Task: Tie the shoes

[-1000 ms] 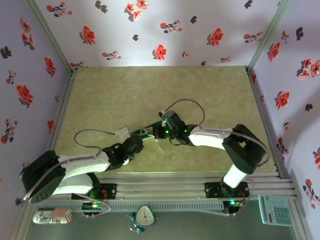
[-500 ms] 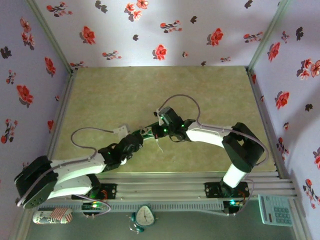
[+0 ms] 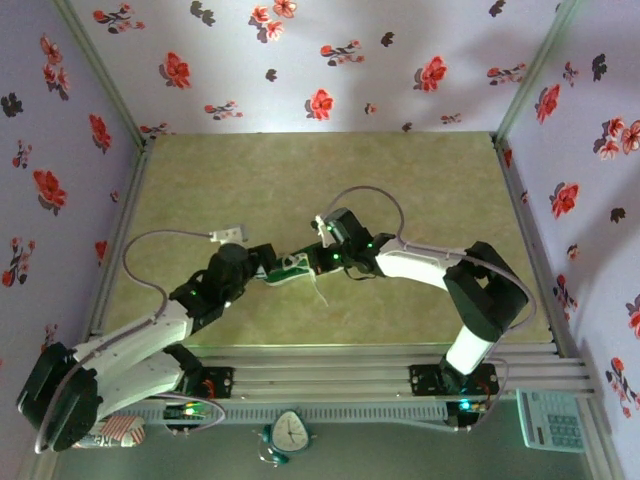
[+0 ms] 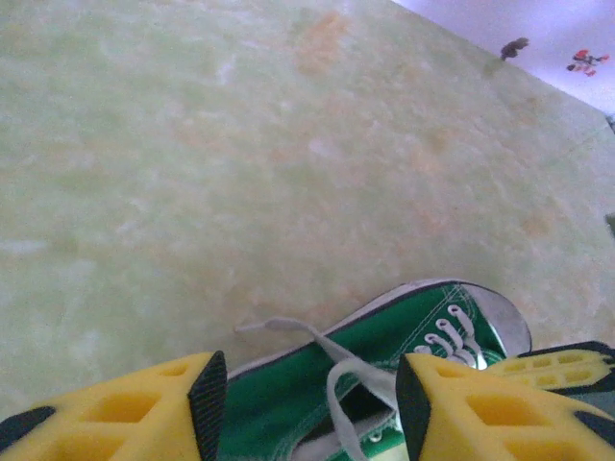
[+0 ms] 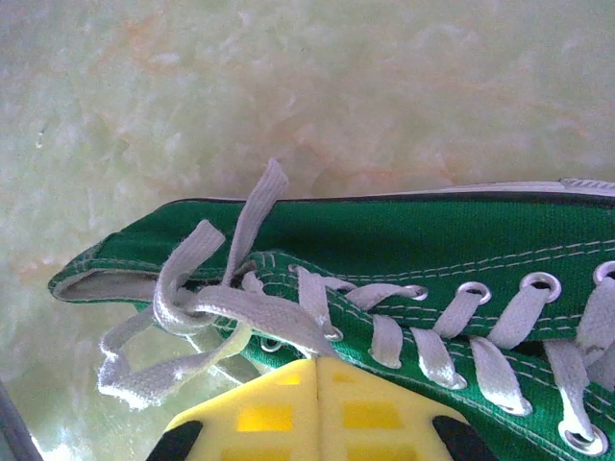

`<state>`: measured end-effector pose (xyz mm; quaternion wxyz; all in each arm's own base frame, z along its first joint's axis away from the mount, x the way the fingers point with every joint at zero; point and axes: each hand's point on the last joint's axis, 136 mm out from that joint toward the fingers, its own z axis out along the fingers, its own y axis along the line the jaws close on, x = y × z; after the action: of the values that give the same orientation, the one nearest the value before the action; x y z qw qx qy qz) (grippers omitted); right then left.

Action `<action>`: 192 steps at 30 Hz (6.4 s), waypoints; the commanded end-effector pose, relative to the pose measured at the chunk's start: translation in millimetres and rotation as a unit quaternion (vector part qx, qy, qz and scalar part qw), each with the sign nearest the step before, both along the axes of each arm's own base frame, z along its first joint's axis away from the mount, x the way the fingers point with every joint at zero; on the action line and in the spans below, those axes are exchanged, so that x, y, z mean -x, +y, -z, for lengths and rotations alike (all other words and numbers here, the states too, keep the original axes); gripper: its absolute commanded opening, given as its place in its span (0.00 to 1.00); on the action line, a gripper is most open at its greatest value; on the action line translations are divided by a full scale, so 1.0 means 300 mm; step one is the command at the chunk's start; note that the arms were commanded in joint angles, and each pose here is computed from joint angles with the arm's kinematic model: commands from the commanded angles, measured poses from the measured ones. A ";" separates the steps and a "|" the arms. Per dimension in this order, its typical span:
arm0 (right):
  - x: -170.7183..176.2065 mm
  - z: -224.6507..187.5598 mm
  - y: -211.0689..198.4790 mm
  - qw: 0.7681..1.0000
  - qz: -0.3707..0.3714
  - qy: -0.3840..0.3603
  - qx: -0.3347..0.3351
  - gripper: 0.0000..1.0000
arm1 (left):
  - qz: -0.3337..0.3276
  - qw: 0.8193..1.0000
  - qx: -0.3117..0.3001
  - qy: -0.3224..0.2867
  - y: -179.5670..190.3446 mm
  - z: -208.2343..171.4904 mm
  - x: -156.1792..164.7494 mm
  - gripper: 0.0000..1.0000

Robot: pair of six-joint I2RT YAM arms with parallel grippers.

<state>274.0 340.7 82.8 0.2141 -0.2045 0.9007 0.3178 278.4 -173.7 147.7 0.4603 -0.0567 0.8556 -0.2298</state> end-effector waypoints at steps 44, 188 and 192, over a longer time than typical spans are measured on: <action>-0.039 0.009 -0.013 0.992 -0.023 0.065 -0.105 0.00 | 0.450 0.890 -0.033 0.067 -0.308 0.190 -0.021 0.64; 0.018 -0.003 -0.018 0.958 0.054 0.111 -0.258 0.00 | 0.328 0.943 0.000 0.048 -0.294 0.180 0.003 0.64; 0.002 0.042 -0.040 0.964 0.078 0.109 -0.229 0.04 | 0.318 0.947 0.006 0.041 -0.289 0.172 -0.004 0.65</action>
<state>266.6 338.0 74.4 0.1596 -0.0507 0.8233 0.5423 275.4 -260.8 85.4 0.3020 0.2180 0.8535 -0.3643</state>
